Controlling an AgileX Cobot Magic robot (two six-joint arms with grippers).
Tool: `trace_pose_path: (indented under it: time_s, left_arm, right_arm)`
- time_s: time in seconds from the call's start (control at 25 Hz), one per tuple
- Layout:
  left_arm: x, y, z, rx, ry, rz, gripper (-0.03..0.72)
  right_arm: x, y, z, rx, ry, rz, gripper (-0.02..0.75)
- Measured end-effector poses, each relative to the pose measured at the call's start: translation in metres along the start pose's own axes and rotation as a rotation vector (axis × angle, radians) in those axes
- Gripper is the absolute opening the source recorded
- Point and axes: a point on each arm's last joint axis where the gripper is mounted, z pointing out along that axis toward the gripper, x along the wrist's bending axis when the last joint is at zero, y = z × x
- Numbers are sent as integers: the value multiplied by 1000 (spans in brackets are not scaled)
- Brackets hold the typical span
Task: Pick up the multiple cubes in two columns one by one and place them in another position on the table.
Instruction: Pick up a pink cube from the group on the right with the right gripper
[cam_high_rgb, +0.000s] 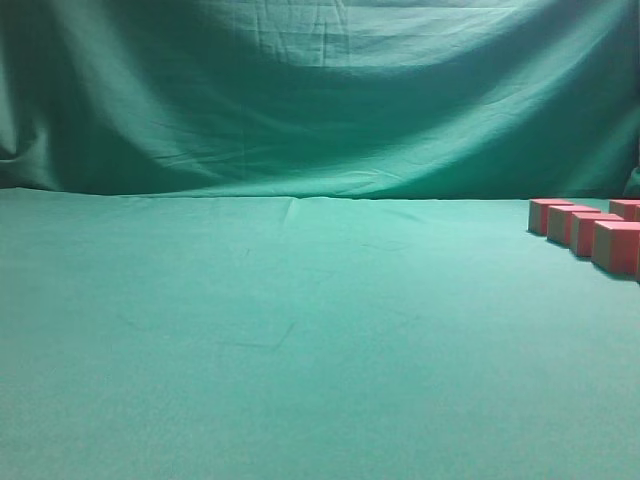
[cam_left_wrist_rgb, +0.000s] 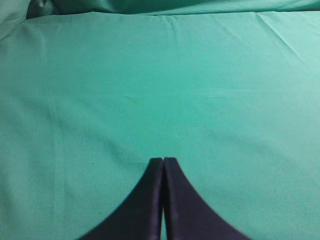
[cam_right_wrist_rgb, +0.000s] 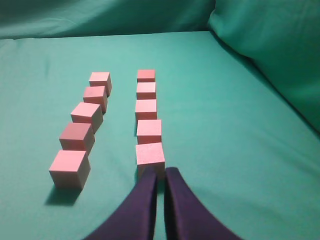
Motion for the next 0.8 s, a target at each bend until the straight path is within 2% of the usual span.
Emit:
trace_pose_path:
  time_s: [0.12, 0.2, 0.4, 0.6, 0.8]
  left_arm:
    - [0, 0, 0, 0, 0, 0, 0]
    - [0, 0, 0, 0, 0, 0, 0]
    - [0, 0, 0, 0, 0, 0, 0]
    - [0, 0, 0, 0, 0, 0, 0]
    - [0, 0, 0, 0, 0, 0, 0]
  right_arm:
    - [0, 0, 0, 0, -2, -40, 47]
    - [1, 2, 0, -24, 8, -7, 47]
    - [1, 25, -3, -277, 41, 236, 47]
    - [-6, 42, -10, -479, 3, 279, 47]
    - [-4, 56, -17, -490, 13, 259, 47]
